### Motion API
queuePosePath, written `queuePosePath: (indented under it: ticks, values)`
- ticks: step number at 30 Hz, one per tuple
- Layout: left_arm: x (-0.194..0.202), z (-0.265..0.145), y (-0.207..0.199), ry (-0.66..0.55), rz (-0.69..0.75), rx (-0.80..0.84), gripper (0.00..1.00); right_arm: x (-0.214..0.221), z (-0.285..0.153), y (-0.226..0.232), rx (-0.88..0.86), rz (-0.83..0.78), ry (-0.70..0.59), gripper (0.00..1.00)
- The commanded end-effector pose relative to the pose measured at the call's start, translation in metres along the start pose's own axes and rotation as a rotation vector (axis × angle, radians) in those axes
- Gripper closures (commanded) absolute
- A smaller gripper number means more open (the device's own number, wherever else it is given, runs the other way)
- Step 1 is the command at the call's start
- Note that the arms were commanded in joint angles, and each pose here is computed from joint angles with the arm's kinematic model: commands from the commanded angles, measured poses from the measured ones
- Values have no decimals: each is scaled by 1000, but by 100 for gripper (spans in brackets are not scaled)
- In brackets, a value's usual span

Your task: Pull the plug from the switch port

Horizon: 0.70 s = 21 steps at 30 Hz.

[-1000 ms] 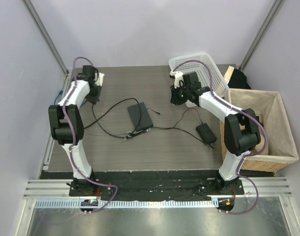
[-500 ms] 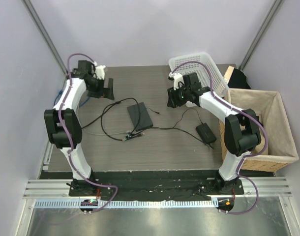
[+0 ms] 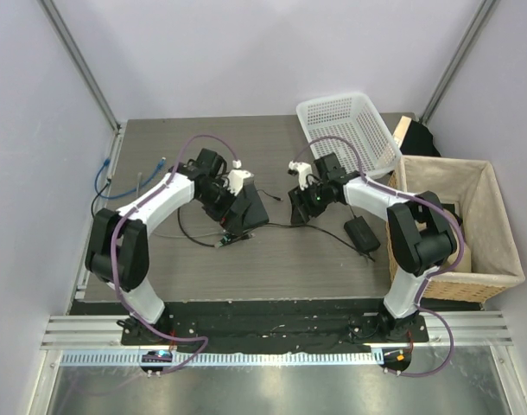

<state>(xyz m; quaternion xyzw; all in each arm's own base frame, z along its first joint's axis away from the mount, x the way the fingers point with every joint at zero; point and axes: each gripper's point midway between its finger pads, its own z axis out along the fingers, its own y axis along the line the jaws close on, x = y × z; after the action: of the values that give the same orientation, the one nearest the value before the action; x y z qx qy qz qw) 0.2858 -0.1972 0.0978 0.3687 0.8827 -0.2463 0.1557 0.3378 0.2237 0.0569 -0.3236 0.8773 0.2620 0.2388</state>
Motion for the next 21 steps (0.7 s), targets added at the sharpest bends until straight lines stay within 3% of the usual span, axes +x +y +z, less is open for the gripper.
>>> queuePosePath:
  ticks: [1, 7, 9, 15, 21]
  values:
    - [7, 11, 26, 51, 45, -140, 0, 3, -6, 11, -16, -48, -12, 42]
    - [14, 4, 36, 67, 75, -213, 0, 11, -8, 0, 62, -50, 1, 41]
    - [34, 2, 36, 107, 33, -218, 0, 15, -9, -4, 91, -42, 4, 41]
    - [105, -25, 40, 205, -148, -225, 19, 25, -19, 3, 92, -33, 7, 41]
    - [168, -68, 39, 213, -64, -330, 14, 27, -30, 10, 90, -37, -5, 41]
